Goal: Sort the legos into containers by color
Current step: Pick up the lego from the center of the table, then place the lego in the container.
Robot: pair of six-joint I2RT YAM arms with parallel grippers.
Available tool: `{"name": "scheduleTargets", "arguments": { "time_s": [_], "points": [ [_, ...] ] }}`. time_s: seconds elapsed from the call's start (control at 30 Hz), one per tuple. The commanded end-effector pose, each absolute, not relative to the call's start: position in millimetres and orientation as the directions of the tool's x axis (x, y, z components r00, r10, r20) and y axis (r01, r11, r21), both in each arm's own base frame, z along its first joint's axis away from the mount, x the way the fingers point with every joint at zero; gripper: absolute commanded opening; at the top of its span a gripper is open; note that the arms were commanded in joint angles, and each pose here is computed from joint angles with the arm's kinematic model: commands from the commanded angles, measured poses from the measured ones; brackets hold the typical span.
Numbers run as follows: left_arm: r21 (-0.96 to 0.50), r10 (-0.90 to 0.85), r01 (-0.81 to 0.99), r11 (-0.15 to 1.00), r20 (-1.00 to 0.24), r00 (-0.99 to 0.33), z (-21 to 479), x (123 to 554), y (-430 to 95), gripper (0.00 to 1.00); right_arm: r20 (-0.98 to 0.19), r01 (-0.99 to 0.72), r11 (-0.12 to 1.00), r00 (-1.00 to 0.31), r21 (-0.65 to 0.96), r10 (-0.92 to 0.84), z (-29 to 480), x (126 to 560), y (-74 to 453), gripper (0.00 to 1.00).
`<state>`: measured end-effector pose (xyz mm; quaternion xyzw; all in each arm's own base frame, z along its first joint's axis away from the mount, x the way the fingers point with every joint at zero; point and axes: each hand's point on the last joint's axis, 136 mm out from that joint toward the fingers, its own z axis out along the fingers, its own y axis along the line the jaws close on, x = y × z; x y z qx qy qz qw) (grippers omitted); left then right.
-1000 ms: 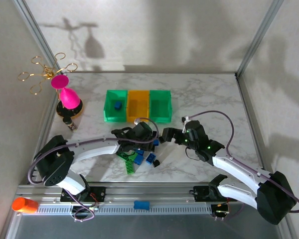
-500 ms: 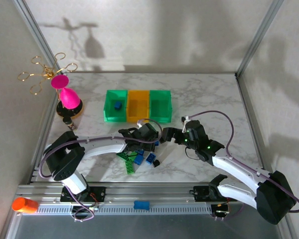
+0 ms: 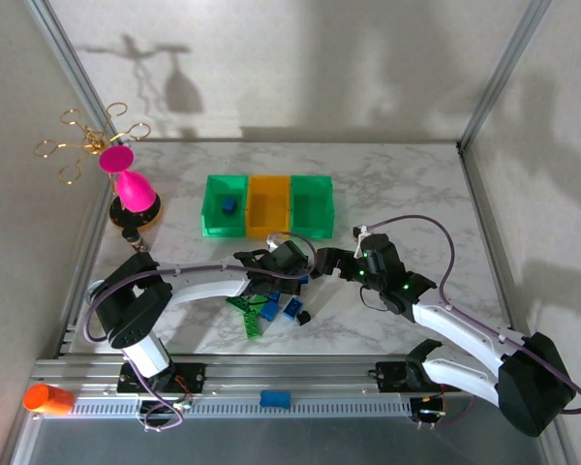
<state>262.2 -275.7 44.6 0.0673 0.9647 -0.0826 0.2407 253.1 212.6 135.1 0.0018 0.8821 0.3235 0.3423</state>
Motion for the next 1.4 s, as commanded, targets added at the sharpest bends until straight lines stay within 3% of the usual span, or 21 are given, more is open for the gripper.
{"name": "scheduleTargets", "arguments": {
  "time_s": [0.0, 0.63, 1.03, 1.37],
  "points": [
    [-0.110, 0.080, 0.154, 0.982, -0.496, -0.865, 48, 267, -277, 0.46, -0.607, -0.221, 0.783, -0.759, 0.581, 0.236, 140, 256, 213, 0.99],
    [-0.118, 0.025, 0.120, 0.986, -0.602, -0.798, 110, 285, -256, 0.44, -0.639, -0.307, 0.744, -0.742, 0.593, 0.203, 163, 262, 230, 0.99],
    [-0.093, -0.124, -0.082, 0.992, -0.723, -0.680, 177, 357, -172, 0.45, -0.665, -0.389, 0.693, -0.726, 0.607, 0.175, 182, 274, 266, 0.99],
    [-0.088, -0.228, -0.239, 0.967, -0.720, -0.656, 165, 443, -109, 0.44, -0.666, -0.379, 0.687, -0.718, 0.620, 0.204, 184, 288, 275, 0.99]
  ]
}}
